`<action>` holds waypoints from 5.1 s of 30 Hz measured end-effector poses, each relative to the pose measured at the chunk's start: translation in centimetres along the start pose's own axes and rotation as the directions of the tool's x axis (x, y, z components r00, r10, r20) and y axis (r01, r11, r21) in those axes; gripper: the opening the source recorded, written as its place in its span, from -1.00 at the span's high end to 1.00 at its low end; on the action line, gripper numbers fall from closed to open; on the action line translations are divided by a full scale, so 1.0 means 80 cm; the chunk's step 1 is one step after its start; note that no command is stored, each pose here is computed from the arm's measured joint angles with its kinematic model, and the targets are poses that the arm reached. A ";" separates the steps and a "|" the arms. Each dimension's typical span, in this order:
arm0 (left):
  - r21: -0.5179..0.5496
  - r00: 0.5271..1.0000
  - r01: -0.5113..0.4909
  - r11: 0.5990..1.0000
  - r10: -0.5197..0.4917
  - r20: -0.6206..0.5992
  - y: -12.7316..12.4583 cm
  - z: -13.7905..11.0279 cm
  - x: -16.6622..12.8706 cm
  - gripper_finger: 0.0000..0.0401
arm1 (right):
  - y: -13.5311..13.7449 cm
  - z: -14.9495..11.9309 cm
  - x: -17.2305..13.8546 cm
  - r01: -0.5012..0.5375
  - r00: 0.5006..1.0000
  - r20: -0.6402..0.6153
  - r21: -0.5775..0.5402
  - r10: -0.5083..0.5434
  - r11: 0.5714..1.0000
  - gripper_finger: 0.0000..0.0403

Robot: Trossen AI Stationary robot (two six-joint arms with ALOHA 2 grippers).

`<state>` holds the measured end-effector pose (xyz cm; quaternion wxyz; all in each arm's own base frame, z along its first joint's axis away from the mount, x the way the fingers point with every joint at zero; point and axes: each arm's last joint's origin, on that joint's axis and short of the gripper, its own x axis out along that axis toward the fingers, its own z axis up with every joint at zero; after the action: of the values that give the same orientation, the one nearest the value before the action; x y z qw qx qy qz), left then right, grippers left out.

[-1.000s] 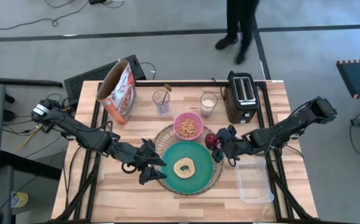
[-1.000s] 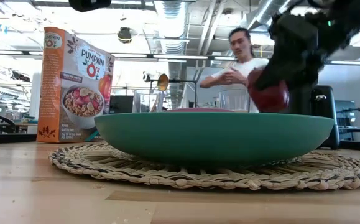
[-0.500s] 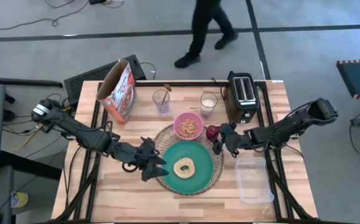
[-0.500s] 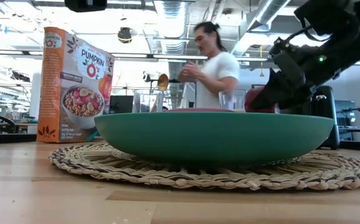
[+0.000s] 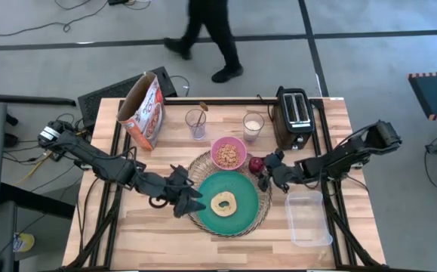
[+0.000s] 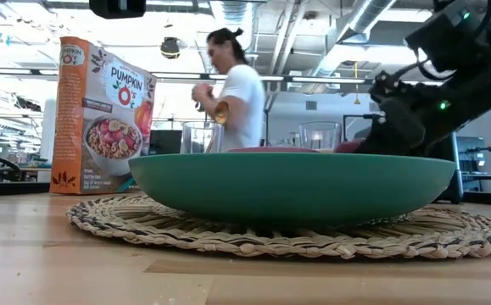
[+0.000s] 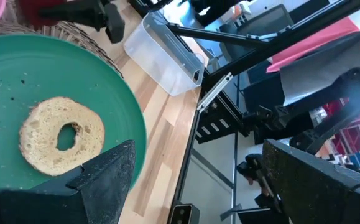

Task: Arrange a breakfast setting
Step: Put the red apple to the top right of the green plate, then put the gold spoon to the left of the pink bowl

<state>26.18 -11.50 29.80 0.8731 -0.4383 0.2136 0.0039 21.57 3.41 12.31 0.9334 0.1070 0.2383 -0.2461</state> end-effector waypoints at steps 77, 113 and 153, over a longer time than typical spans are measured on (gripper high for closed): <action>0.033 0.999 0.042 0.999 -0.042 0.002 -0.004 0.002 0.000 -0.68 | -0.006 0.043 -0.081 -0.231 0.931 -0.307 -0.084 0.195 0.969 -0.79; 0.368 0.892 -0.445 0.816 0.365 0.269 0.032 0.284 -0.087 -0.68 | -0.030 0.189 -0.117 -0.187 0.982 -0.037 -0.027 0.186 0.982 -0.79; 0.745 0.624 -0.414 0.523 0.759 -0.186 0.208 0.367 0.000 -0.68 | -0.063 0.187 -0.105 -0.177 0.972 -0.171 -0.070 0.163 0.982 -0.79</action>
<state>33.81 21.25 32.52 0.8219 0.0041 0.5554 0.1262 18.41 -2.23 28.96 0.9319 0.1074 0.3146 -0.1453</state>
